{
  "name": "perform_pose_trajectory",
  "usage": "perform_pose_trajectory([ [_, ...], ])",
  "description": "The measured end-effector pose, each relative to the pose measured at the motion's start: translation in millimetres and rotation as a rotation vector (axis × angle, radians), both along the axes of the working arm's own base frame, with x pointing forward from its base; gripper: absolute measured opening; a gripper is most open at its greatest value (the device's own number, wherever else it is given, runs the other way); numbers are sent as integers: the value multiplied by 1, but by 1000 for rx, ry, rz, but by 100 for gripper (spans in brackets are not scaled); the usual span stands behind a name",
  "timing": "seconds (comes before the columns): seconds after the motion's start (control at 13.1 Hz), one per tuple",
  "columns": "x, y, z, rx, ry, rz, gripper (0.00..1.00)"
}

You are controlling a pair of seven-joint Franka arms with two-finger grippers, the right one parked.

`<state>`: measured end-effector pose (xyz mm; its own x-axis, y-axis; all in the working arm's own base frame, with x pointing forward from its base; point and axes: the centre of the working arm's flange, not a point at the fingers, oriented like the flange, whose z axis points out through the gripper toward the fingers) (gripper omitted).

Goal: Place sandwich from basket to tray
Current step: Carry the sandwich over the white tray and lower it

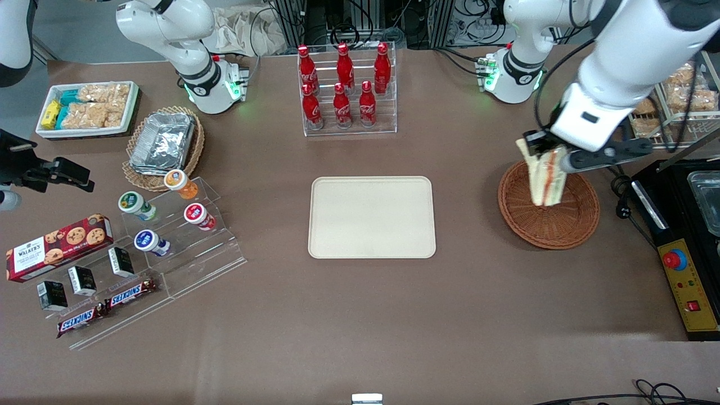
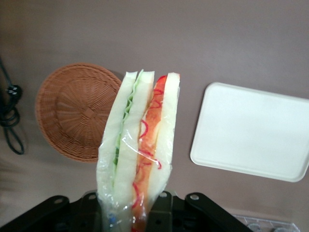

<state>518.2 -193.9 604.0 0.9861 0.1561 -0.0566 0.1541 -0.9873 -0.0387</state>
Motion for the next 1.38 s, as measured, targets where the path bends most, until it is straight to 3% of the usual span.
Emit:
perform_pose_trajectory([
  [0.31, -5, -52, -31, -12, 31, -98, 25],
  [0.54, -7, -91, -91, -40, 23, -162, 25],
  [0.76, -15, -122, -156, -56, 41, -201, 25],
  [1.38, -11, -176, -303, 15, 51, -192, 25],
])
